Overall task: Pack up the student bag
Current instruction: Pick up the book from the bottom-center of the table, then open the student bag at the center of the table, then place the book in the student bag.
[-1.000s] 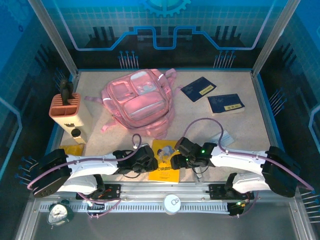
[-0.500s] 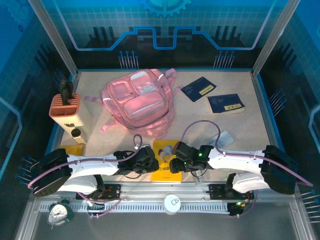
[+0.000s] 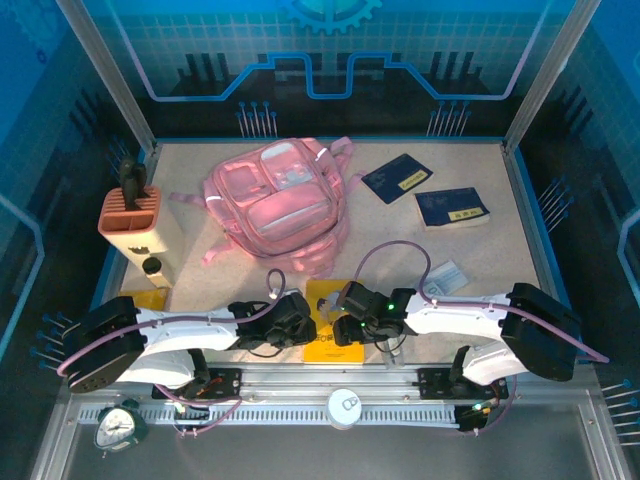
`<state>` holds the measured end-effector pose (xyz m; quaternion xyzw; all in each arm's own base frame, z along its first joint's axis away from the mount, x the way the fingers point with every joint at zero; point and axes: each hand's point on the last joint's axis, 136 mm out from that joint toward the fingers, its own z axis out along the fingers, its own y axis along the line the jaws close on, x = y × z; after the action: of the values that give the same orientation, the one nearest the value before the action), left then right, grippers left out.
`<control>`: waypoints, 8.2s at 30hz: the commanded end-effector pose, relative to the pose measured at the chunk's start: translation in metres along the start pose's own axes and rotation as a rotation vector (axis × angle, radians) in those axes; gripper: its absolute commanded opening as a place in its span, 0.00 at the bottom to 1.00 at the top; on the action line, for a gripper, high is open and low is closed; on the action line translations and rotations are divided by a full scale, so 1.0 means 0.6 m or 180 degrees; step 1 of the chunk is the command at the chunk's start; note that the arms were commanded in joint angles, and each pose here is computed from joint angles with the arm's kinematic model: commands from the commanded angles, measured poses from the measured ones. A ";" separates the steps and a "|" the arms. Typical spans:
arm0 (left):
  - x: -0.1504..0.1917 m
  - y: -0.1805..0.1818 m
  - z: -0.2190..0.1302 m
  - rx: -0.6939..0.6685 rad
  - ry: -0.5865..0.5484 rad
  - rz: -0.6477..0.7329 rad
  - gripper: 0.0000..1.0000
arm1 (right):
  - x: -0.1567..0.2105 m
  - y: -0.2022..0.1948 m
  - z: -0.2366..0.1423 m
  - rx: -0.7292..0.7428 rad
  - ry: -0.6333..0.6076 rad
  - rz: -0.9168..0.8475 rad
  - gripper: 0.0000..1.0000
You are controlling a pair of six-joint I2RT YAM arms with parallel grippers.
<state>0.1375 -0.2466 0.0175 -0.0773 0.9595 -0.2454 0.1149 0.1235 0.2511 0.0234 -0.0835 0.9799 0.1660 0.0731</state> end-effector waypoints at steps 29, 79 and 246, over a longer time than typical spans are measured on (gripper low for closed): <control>0.003 -0.018 0.020 0.0029 0.0068 -0.0062 0.23 | -0.022 0.034 -0.047 -0.0973 -0.0198 0.0091 0.24; -0.284 -0.217 -0.277 0.2579 -0.0973 0.0113 0.72 | -0.245 0.097 -0.399 -0.2498 -0.1439 0.0047 0.00; -0.496 -0.245 -0.314 -0.0438 -0.2162 0.2715 0.00 | -0.404 0.112 -0.142 -0.2439 -0.0750 0.0168 0.00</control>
<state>0.3861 -0.2195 0.2369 0.2444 0.8723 -0.0322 0.4222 0.3128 0.2920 0.1344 -0.0014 0.8662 0.4923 0.0858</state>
